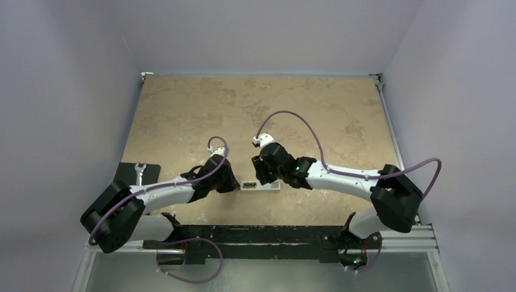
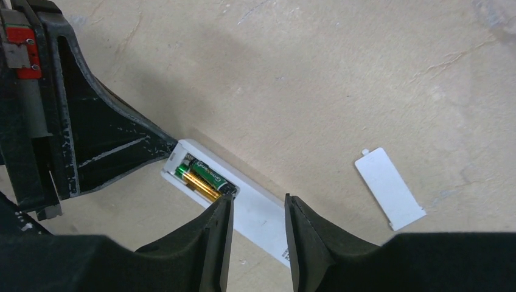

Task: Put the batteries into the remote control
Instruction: Load the battery into the remote control.

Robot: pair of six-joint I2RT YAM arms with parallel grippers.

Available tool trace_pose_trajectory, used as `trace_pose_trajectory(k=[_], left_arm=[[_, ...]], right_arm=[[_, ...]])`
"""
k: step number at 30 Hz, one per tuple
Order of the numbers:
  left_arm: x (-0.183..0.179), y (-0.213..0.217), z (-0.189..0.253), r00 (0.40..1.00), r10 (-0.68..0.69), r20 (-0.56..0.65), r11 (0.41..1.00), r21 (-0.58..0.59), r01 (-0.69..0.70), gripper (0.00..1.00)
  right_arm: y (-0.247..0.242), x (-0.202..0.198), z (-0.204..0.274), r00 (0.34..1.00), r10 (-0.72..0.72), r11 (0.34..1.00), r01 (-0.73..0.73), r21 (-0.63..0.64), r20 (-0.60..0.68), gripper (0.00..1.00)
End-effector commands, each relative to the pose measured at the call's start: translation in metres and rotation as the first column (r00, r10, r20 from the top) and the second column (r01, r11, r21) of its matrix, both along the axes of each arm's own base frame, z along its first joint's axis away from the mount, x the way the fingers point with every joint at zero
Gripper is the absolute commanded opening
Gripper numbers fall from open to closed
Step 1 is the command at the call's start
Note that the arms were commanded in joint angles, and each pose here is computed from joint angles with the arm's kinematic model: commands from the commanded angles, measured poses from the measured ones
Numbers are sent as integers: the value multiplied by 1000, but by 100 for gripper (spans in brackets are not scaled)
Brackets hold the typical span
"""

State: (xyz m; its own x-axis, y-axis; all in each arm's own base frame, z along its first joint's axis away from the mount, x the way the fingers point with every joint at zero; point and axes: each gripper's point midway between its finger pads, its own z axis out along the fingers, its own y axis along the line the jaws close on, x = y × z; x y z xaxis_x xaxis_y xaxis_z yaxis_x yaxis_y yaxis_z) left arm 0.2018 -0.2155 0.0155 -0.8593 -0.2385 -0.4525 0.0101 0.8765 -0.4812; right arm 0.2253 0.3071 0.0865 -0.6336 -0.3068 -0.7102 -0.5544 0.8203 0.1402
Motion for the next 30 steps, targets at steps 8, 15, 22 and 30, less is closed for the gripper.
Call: trace_pose_trajectory(k=[8, 15, 22, 30], left_arm=[[-16, 9, -16, 998, -44, -55, 997, 65, 47, 0], [-16, 8, -16, 997, -45, -55, 997, 63, 49, 0], [-16, 8, -16, 997, -47, -56, 997, 61, 50, 0], [-16, 8, -17, 997, -46, -57, 997, 60, 49, 0]], right_arm=[[29, -13, 1, 988, -30, 987, 53, 150, -152, 43], [31, -14, -7, 980, -64, 983, 95, 157, -191, 43], [34, -16, -15, 972, -73, 981, 111, 161, -222, 38], [32, -14, -20, 968, -102, 979, 138, 150, -229, 34]])
